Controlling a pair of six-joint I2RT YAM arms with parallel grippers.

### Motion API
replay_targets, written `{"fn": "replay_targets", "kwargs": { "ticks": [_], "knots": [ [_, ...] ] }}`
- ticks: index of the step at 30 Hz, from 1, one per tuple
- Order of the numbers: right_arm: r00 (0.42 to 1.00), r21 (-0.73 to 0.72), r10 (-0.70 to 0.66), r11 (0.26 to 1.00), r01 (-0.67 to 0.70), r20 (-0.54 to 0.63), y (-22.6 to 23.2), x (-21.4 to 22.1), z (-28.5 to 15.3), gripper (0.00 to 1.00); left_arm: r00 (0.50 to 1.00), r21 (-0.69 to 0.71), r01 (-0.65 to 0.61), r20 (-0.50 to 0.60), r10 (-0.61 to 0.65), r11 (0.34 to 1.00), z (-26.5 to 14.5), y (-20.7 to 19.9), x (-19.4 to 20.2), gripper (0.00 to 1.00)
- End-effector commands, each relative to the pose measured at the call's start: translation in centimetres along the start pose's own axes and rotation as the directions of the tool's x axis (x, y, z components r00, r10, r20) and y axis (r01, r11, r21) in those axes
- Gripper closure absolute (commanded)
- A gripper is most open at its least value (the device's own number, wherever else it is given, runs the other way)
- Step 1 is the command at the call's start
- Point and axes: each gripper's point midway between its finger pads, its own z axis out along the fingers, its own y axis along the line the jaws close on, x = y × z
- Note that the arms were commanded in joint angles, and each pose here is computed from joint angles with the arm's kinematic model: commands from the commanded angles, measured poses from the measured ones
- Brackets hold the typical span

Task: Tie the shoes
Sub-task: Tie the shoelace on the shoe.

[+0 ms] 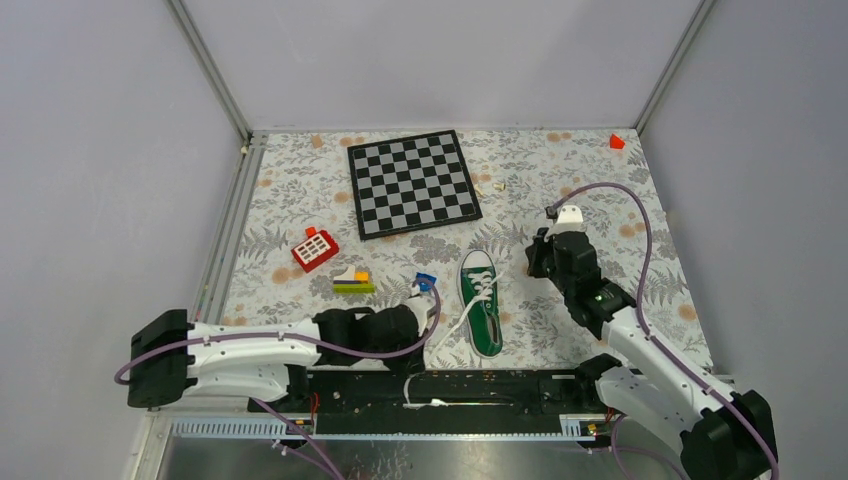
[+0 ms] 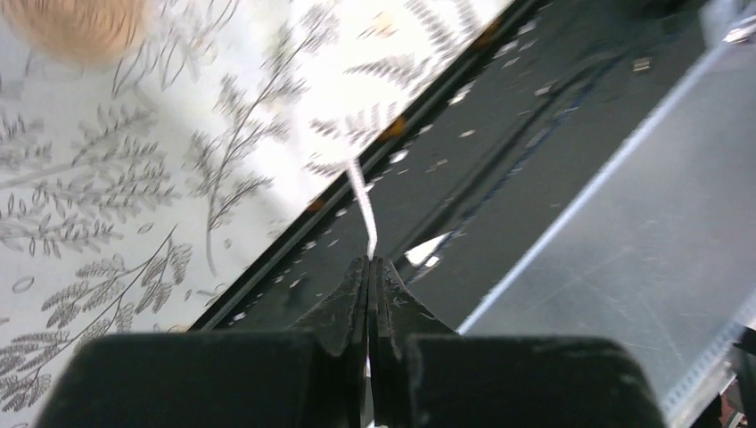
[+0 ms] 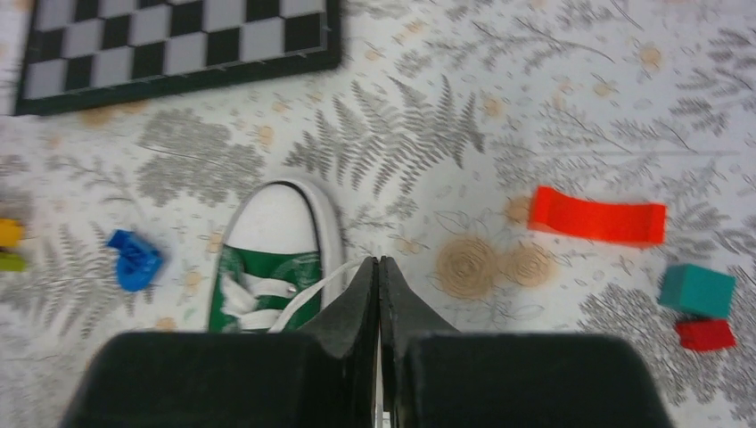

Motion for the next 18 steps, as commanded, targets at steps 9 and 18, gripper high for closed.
{"fn": "replay_targets", "kwargs": {
  "ticks": [9,18],
  "knots": [
    [0.999,-0.479,0.037,0.877,-0.038,-0.012,14.1,-5.2,-1.5,1.00,0.970,0.273,-0.181,0.206,0.127,0.945,-4.4,-10.1,-8.2,1.00],
    [0.985,-0.575,0.005,0.812,-0.104,-0.172,18.5,-4.1,-1.3,0.41,0.940,0.369,-0.242,0.317,0.123,0.897,-5.2,-14.3,-12.0,1.00]
  ]
}}
